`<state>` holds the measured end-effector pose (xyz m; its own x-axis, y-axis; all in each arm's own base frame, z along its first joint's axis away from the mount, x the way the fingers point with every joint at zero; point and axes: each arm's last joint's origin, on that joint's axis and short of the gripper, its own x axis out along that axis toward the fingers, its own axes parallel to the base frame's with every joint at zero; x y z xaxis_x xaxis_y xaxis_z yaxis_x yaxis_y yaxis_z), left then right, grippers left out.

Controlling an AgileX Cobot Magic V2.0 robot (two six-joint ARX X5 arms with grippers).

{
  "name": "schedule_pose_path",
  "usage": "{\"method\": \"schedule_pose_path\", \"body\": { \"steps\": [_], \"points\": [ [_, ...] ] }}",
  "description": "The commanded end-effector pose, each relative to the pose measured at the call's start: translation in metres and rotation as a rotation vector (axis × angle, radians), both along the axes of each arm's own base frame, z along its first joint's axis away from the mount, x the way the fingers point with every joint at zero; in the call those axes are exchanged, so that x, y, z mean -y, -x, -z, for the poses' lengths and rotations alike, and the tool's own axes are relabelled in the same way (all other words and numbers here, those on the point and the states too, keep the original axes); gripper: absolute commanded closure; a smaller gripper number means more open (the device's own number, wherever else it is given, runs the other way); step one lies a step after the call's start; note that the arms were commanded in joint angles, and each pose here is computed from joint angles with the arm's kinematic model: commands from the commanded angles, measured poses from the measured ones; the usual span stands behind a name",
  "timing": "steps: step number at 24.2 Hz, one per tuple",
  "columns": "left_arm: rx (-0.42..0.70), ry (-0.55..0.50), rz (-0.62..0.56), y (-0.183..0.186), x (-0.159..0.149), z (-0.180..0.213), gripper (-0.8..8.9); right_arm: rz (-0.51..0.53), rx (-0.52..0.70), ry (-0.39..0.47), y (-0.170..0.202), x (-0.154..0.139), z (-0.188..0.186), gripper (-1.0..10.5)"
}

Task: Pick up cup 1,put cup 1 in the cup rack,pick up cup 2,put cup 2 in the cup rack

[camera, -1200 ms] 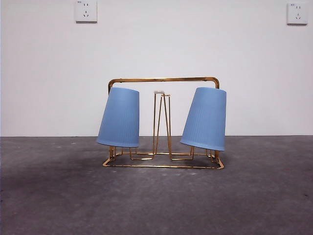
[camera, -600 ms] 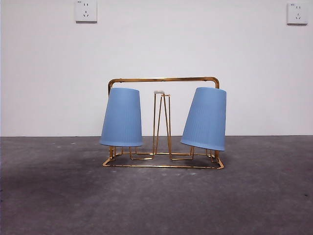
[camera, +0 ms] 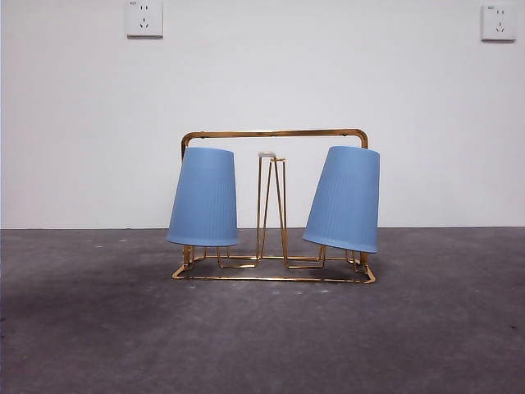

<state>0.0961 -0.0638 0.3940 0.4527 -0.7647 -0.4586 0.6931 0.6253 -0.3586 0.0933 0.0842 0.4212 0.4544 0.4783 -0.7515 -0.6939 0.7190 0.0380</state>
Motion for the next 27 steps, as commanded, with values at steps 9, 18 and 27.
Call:
{"method": "schedule_pose_path", "body": {
  "steps": [9,18,27],
  "points": [
    [0.342,-0.041,-0.132,-0.014,0.001,-0.018,8.15,0.009,-0.012,0.003,0.0,0.0,0.002,9.4],
    [0.77,-0.289,-0.435,-0.01,-0.037,-0.027,8.15,0.009,-0.012,0.003,0.0,0.0,0.002,9.4],
    [0.912,-0.367,-0.688,0.003,-0.06,0.048,8.15,0.009,-0.012,0.003,0.0,0.0,0.002,9.4]
  ]
}}
